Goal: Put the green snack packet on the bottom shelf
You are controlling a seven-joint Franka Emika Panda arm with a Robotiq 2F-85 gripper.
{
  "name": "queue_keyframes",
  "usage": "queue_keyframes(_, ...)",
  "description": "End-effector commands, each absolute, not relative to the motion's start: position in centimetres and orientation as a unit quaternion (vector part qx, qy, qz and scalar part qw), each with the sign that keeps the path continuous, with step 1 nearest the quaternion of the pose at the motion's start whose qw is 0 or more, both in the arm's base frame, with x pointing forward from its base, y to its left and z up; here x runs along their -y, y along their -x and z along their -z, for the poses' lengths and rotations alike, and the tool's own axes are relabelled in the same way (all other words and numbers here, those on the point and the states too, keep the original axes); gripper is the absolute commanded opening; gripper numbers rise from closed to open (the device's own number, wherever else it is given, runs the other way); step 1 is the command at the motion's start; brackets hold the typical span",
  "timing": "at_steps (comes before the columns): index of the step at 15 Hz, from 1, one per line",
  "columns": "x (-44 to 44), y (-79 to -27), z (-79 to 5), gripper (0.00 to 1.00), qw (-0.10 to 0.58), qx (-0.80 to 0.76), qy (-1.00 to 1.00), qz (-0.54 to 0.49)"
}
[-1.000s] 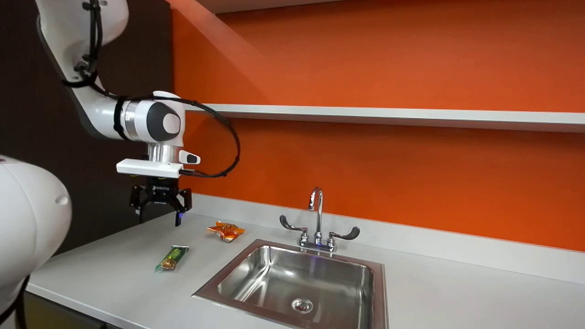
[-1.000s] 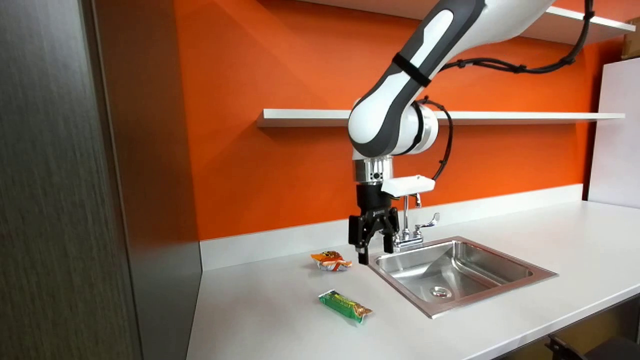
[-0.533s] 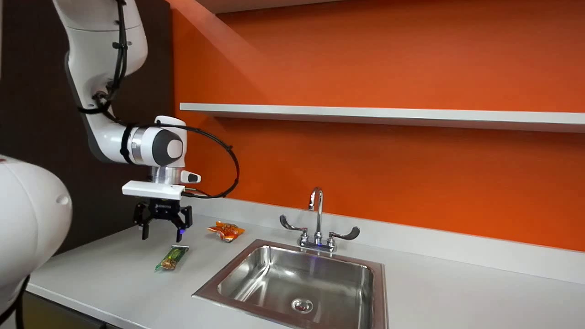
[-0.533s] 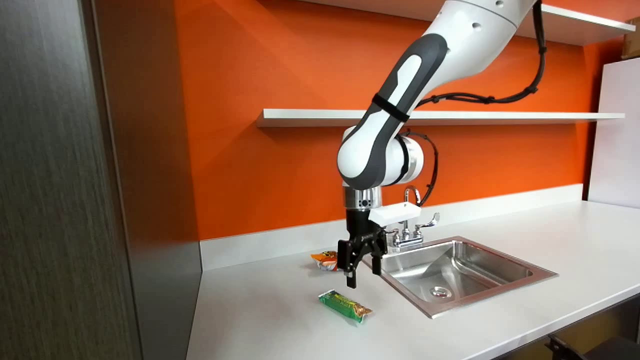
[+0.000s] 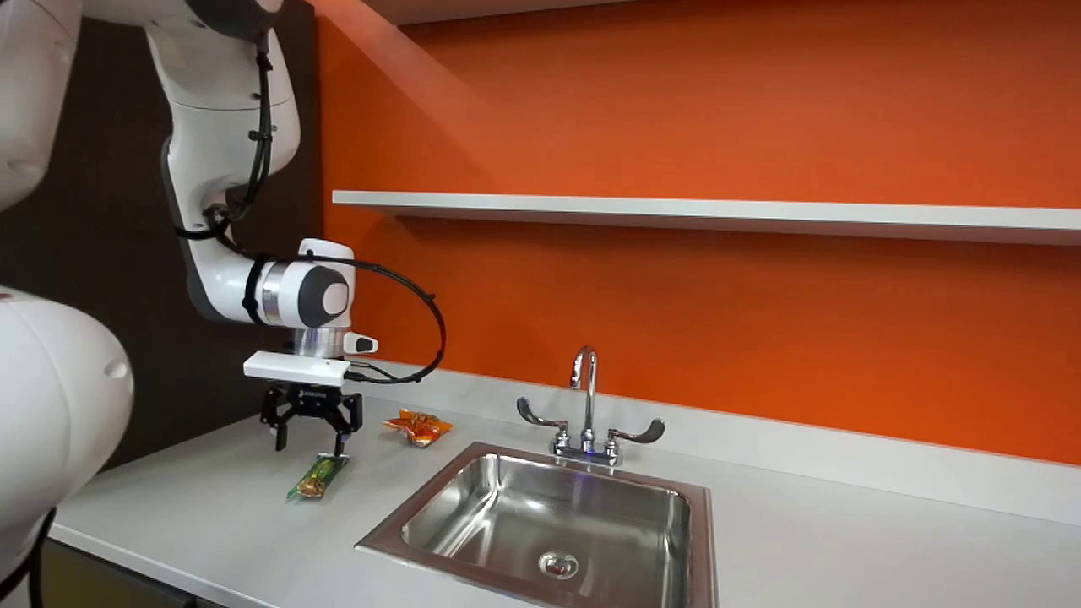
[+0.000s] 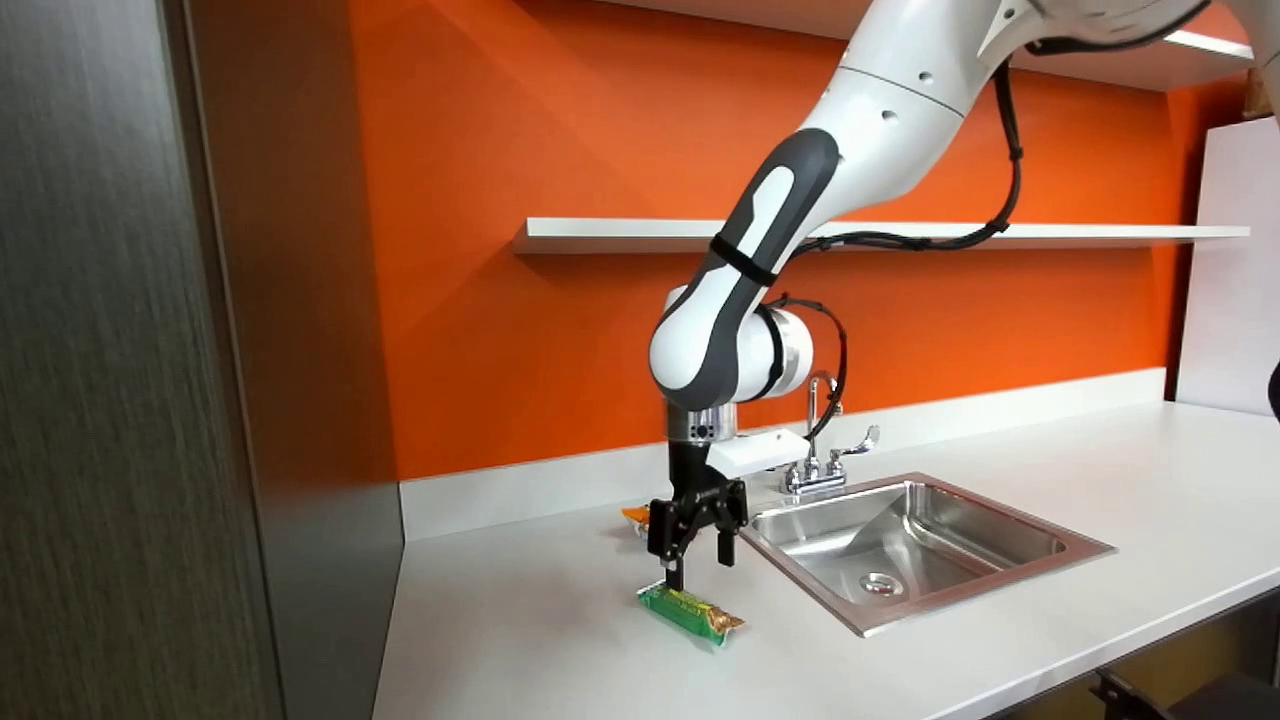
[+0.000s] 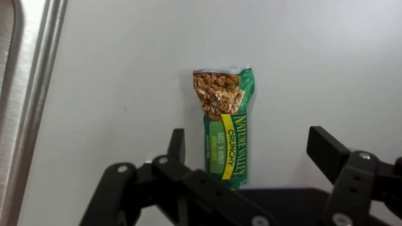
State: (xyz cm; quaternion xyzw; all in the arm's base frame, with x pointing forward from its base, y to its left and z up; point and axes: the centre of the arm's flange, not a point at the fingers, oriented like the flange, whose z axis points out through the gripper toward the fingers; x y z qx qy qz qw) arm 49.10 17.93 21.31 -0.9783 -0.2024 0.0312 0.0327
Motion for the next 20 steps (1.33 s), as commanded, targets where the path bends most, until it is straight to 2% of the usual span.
queue_keyframes(1,-19.1,-50.8,-20.1,1.00,0.027,0.203,0.979,-0.026)
queue_keyframes(20,-17.6,-52.8,-16.5,1.00,0.010,0.209,0.977,-0.044)
